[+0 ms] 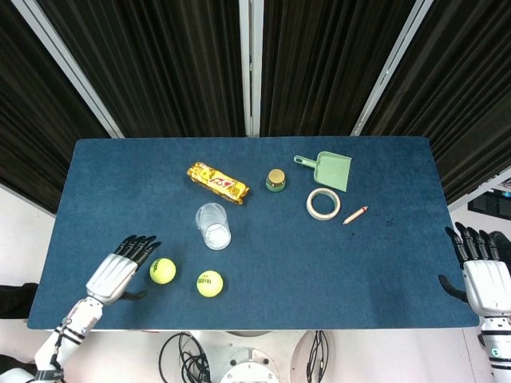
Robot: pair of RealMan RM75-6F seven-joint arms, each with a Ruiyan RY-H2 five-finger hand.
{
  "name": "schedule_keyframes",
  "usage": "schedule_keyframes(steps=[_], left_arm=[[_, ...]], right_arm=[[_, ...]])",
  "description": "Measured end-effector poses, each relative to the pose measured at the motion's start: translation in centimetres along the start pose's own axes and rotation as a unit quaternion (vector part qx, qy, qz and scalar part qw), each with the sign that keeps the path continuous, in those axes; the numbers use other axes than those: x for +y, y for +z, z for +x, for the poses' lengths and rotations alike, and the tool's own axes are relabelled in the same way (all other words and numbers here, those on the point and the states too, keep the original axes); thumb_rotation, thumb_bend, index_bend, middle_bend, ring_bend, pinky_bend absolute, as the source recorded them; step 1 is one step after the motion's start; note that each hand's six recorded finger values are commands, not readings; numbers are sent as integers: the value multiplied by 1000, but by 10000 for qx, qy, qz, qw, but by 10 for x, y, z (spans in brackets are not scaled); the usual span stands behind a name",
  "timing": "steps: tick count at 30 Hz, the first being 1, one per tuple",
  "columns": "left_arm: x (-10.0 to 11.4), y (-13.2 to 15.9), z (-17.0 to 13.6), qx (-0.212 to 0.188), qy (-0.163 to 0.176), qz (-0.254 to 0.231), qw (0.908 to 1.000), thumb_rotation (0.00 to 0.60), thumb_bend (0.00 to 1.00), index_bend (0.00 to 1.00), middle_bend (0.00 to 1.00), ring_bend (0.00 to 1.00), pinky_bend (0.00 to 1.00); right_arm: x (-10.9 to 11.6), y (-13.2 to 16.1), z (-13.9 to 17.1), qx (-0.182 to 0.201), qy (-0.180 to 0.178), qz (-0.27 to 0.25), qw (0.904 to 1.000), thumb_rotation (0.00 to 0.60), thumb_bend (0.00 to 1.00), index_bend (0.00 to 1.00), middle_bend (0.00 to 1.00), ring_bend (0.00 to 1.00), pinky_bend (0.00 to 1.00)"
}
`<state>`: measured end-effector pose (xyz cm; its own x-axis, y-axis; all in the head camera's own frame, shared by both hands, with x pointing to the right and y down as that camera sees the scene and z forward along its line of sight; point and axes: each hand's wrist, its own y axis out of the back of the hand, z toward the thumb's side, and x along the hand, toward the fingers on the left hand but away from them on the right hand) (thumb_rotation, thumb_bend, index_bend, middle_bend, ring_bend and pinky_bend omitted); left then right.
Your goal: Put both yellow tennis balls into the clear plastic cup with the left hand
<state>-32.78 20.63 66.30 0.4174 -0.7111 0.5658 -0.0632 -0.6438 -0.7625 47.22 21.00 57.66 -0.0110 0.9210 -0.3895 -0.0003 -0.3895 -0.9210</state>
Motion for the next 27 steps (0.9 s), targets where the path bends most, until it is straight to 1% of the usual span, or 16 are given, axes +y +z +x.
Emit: schedule_keyframes(steps=[5, 9, 11, 14, 19, 23, 27], left_arm=[[-17, -2, 12, -58, -308, 43, 9995, 600, 159, 5, 0, 0, 0], [-24, -4, 18, -24, -410, 119, 9991, 600, 167, 45, 0, 0, 13], [-26, -4, 21, -48, -421, 144, 9990, 600, 169, 65, 0, 0, 60], [-27, -2, 24, -128, -397, 197, 9989, 600, 176, 105, 18, 5, 159], [-29, -1, 31, -245, -283, 294, 9989, 600, 206, 205, 159, 117, 300], [-30, -4, 34, -212, -231, 360, 9989, 600, 218, 328, 297, 208, 387], [-31, -7, 34, -157, -212, 373, 9990, 600, 227, 413, 380, 290, 473]], right_arm=[[1, 0, 1, -6, 0, -24, 10000, 600, 178, 0, 0, 0, 0], [1, -1, 1, -14, 9, -28, 10000, 600, 178, 0, 0, 0, 0], [1, -2, 1, -26, 9, -39, 10000, 600, 178, 0, 0, 0, 0], [1, -2, 0, -41, 21, -45, 10000, 600, 178, 0, 0, 0, 0], [-1, -2, 0, -57, 83, -11, 9999, 600, 236, 0, 0, 0, 0], [-1, -2, 1, -67, 101, -22, 9999, 600, 242, 0, 0, 0, 0], [-1, -2, 0, -63, 114, -25, 9999, 600, 242, 0, 0, 0, 0]])
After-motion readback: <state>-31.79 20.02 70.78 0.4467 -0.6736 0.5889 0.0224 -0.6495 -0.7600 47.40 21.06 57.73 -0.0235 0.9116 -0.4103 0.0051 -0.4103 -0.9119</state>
